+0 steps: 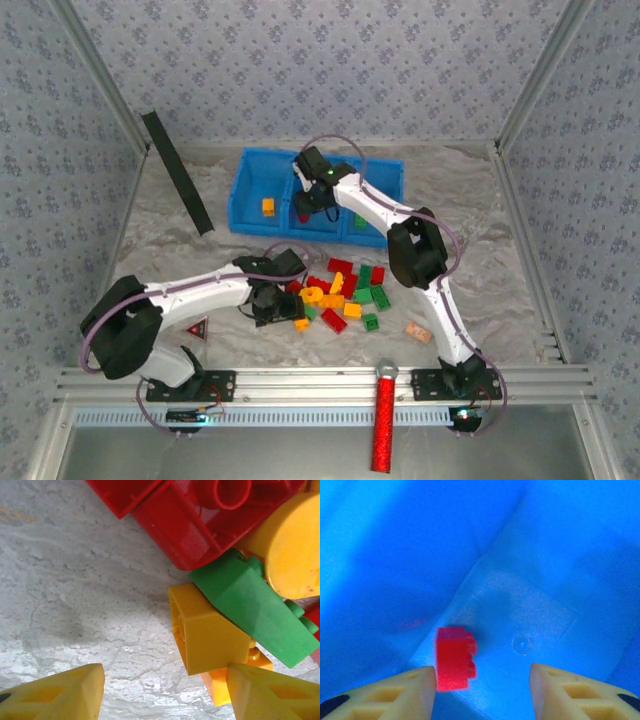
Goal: Sort the legos into containers by color
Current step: Place the lego in the container, then rotate the container at the top-center of the table, then pick up the lego from the middle-left of the table.
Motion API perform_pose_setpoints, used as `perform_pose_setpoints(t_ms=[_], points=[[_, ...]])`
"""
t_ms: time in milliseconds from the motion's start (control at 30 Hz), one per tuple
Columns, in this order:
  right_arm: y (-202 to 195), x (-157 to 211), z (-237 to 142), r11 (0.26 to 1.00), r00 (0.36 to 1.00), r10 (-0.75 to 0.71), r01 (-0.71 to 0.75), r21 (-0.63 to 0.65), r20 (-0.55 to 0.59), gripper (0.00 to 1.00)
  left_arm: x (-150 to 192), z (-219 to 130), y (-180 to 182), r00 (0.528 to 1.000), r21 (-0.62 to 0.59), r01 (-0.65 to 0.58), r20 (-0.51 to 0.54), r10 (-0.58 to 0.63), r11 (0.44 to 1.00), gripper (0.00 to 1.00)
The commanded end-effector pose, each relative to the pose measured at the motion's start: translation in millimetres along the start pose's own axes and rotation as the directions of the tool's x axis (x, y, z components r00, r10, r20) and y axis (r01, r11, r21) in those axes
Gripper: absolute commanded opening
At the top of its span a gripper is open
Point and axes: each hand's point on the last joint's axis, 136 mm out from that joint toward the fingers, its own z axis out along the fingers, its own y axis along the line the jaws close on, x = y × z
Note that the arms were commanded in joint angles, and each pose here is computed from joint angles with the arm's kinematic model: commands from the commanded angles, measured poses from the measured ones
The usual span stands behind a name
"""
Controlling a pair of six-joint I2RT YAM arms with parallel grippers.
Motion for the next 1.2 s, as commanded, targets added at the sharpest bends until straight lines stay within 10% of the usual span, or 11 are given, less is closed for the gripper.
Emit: perform_pose_setpoints(t_ms=[0,433,1167], points=[[-6.6,20.0,12.3,1.000,0.998,0.006,-0.006,0.009,-0.056,0.56,-3.4,0.1,-6.9,1.000,0.001,-0.024,0.007,0.024,1.000,0.66],[-31.3,69.3,4.5,0.996,0.992,0.078,-0.074,0.040,-0.104,0.60,-4.9,0.5,-12.4,0.999,0.030,-0.034,0.020,0.033,0.999,0.66],[4.4,5.1,-93.2,0.999,0.995,0.010,-0.005,-0.051,0.094,0.60,-3.5,17.6,-0.6,0.999,-0.050,-0.044,0.007,0.045,0.998,0.58]])
